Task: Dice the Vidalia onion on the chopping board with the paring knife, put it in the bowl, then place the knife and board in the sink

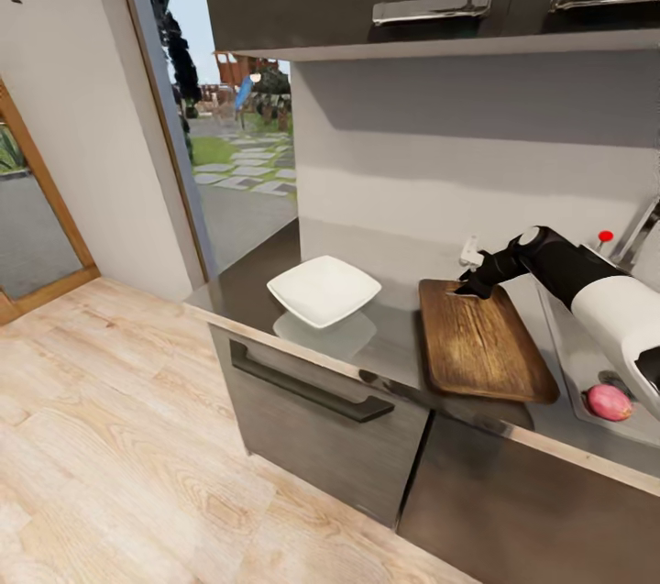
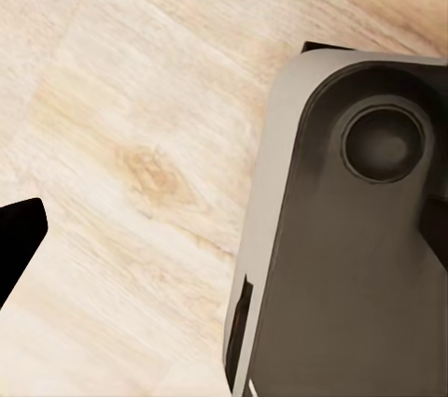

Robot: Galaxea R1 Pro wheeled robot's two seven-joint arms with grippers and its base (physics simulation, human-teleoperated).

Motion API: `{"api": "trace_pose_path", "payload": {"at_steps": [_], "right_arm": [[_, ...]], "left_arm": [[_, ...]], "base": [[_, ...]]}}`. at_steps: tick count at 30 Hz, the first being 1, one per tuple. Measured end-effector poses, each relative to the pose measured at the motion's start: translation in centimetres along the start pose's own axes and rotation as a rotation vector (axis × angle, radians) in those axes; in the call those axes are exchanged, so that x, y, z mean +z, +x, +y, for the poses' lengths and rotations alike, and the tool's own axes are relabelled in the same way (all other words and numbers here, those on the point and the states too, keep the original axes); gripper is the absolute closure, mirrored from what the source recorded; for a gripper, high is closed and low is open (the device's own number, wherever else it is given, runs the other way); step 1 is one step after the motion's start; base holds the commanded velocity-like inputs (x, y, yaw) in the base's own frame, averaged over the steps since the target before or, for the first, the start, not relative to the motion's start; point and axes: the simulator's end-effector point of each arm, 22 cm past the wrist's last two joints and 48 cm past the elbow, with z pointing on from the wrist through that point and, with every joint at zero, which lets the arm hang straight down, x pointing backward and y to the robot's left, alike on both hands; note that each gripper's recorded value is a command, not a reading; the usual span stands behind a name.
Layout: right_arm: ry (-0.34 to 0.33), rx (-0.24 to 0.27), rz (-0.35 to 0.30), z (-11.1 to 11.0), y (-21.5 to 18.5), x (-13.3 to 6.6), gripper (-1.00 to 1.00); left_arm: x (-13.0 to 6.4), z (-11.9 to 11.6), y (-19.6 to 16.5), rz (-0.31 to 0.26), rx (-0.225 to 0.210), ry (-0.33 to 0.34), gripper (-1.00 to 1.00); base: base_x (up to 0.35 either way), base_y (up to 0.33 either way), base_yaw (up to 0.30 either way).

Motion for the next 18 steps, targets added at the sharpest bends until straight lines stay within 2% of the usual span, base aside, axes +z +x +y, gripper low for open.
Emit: {"api": "trace_pose_path", "payload": {"at_steps": [6, 12, 14, 16, 17, 18], "right_arm": [[0.025, 0.074, 0.046, -0.7, 1.1, -0.8, 1.00], [0.140, 0.156, 0.113, -3.2, 3.0, -1.4, 1.00], [0.186, 0.207, 0.133, -4.2, 3.7, -1.8, 1.00], [0.224, 0.279, 0.125, -5.2, 4.1, -2.4, 1.00], [0.236, 0.329, 0.113, -5.6, 4.2, -2.7, 1.00], [0.250, 0.413, 0.098, -6.1, 4.5, -3.2, 1.00]], "left_arm": [[0.1, -0.1, -0.3, -0.009, -0.002, 0.002, -1.00], [0.0, -0.9, -0.2, -0.007, -0.002, 0.012, -1.00], [0.0, -1.2, -0.1, -0.006, -0.002, 0.016, -1.00], [0.0, -1.3, -0.1, -0.006, -0.003, 0.018, -1.00], [0.0, -1.4, -0.1, -0.005, -0.003, 0.018, -1.00], [-0.1, -1.5, 0.0, -0.004, -0.004, 0.020, -1.00]], "base": [[-0.002, 0.000, 0.000], [0.000, 0.000, 0.000], [0.000, 0.000, 0.000], [0.000, 0.000, 0.000], [0.000, 0.000, 0.000], [0.000, 0.000, 0.000]]}}
